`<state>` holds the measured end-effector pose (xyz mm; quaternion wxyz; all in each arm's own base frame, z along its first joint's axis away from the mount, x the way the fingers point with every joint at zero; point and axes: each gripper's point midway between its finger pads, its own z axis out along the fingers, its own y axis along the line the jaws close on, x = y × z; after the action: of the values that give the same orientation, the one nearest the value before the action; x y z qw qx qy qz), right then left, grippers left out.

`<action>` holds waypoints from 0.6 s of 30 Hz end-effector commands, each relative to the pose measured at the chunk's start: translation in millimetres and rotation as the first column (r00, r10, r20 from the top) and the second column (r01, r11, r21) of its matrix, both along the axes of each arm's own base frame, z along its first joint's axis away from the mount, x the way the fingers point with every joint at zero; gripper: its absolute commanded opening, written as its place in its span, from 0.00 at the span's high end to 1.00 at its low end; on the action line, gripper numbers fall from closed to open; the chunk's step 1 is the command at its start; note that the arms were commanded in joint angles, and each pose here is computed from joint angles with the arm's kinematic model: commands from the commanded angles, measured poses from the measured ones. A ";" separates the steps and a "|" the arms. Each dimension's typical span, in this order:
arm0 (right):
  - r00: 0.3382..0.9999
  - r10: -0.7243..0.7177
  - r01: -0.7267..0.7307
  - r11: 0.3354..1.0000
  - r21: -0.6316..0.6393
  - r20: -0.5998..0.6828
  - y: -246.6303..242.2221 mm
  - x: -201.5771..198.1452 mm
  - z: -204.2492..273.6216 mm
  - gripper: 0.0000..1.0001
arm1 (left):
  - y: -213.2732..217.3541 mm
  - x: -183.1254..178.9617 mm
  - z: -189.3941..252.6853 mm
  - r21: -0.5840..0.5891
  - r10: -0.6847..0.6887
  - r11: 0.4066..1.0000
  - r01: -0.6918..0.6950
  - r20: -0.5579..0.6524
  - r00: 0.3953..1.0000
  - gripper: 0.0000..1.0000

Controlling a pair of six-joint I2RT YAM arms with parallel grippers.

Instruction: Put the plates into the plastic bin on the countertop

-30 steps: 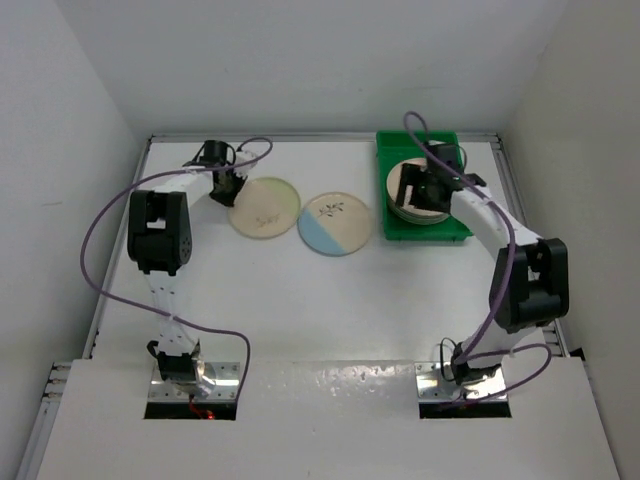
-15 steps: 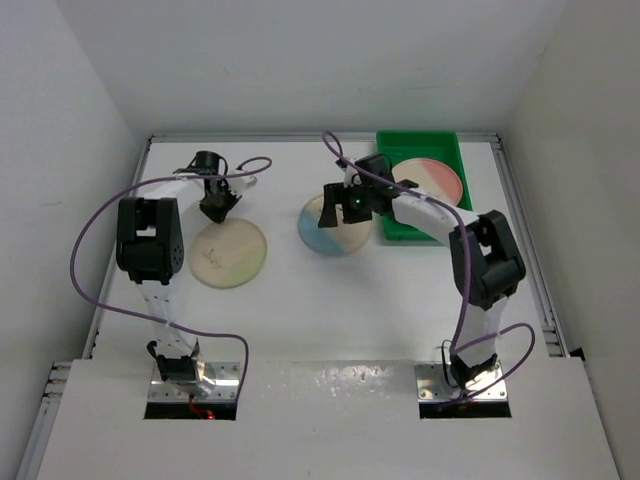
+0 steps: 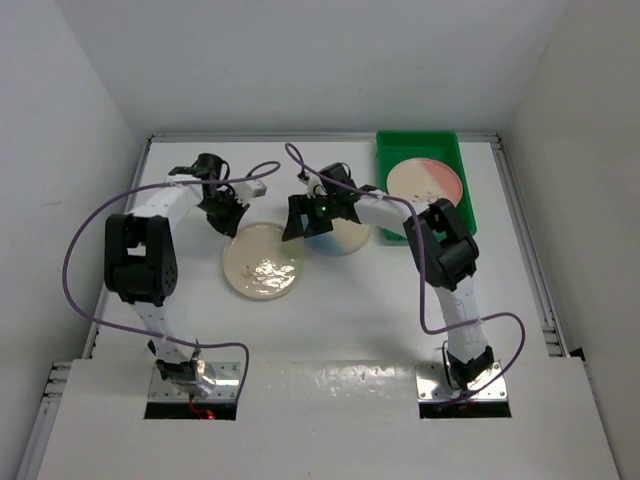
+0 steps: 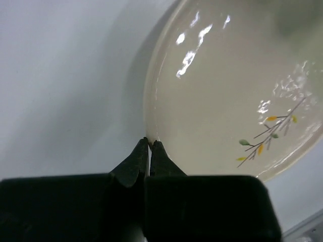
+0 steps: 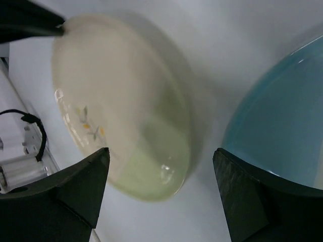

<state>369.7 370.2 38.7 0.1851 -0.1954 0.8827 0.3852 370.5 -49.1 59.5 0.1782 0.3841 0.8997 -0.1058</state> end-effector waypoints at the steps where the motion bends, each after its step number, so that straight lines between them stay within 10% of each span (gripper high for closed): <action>1: 0.998 -0.019 0.015 0.997 0.074 0.056 11.6 27.8 25.7 0.18 | -19.7 -15.7 39.2 -0.054 -0.126 0.990 0.129 0.057 0.990 1.00; 13: 0.944 0.290 -0.236 0.929 0.285 -0.161 50.6 -54.2 -2.5 0.33 | -30.3 -16.1 37.5 -0.117 -0.097 0.987 0.107 0.090 0.991 1.00; 18: 0.978 0.180 -0.157 0.969 0.191 -0.108 30.2 -50.0 -4.6 0.29 | -15.2 -16.3 -10.6 -0.040 0.010 0.999 -0.012 -0.036 0.999 0.88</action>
<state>310.2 406.0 22.8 0.0692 -0.2263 0.8296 0.5057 346.8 -71.1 72.2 0.1892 0.4076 0.8820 -0.1418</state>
